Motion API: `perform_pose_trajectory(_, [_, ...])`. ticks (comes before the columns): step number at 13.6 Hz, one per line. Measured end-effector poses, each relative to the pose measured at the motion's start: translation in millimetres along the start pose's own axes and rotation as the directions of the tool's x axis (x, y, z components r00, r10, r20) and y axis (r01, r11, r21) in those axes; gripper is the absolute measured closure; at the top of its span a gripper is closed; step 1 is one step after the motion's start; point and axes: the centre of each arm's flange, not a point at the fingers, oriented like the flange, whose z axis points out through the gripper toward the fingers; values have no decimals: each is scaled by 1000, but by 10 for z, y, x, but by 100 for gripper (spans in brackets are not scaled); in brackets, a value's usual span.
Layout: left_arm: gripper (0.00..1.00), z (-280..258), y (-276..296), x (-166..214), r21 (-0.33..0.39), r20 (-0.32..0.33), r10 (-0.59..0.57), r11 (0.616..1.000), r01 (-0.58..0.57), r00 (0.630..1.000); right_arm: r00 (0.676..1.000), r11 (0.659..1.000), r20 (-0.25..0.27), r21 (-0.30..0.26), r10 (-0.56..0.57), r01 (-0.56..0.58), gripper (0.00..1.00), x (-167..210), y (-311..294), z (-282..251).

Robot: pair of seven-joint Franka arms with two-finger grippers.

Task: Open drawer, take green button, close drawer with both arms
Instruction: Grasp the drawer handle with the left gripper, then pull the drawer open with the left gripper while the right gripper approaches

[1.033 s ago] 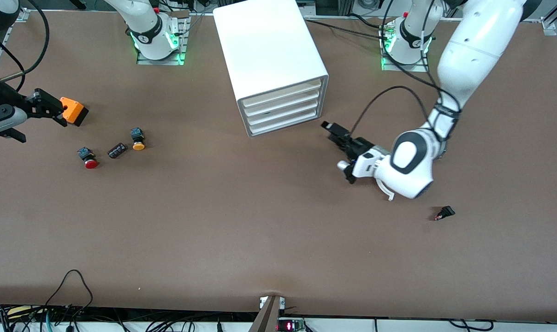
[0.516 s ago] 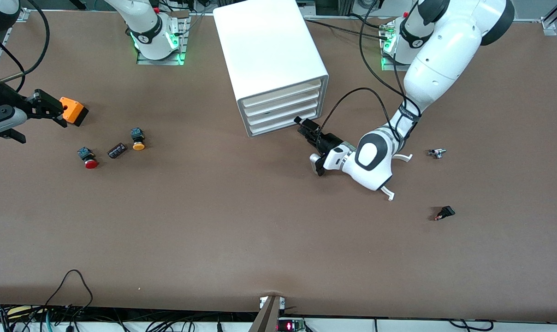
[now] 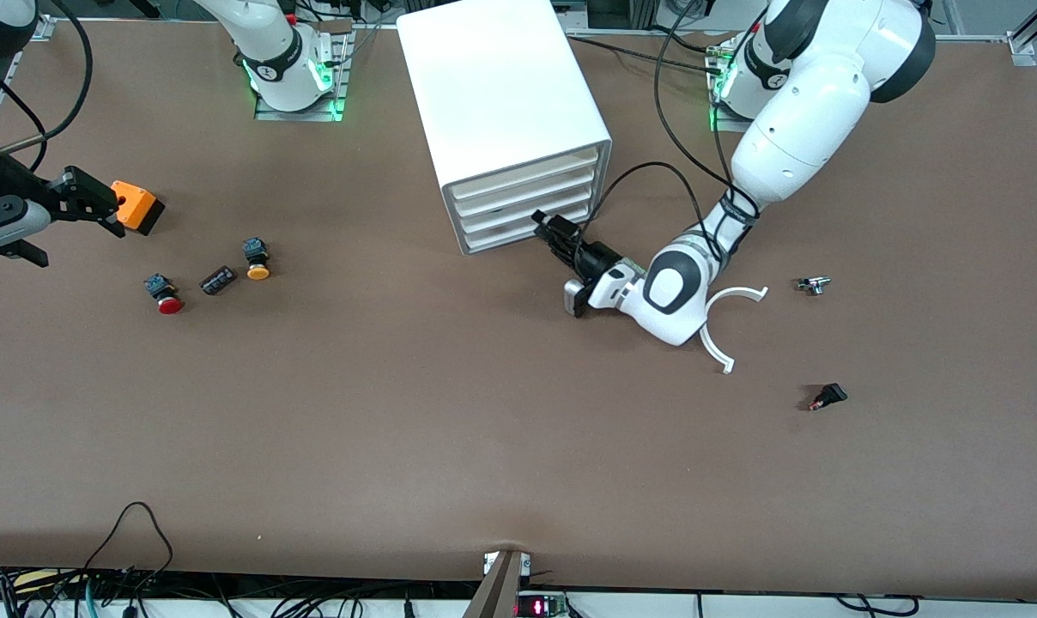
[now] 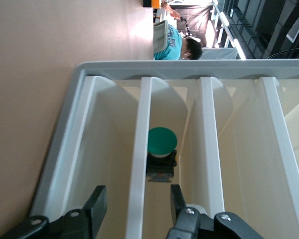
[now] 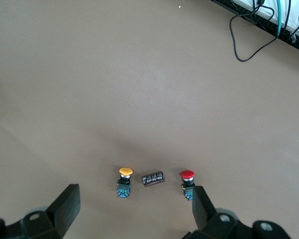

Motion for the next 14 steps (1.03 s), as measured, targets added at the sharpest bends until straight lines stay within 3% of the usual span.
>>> perform_pose_trajectory(5, [47,299,-18,-38,-29,14,-22,999,22,1000,1000,1000,8,4,1,-1,0,23,13,66])
perform_pose_trajectory(9, [90,292,-58,-49,-19,7,-24,1000,24,1000,1000,1000,10,4,8,-8,0,9,48,74])
perform_pose_trajectory(14, [90,258,-73,-40,-29,-16,-27,999,27,999,999,1000,53,23,8,-9,0,39,68,263])
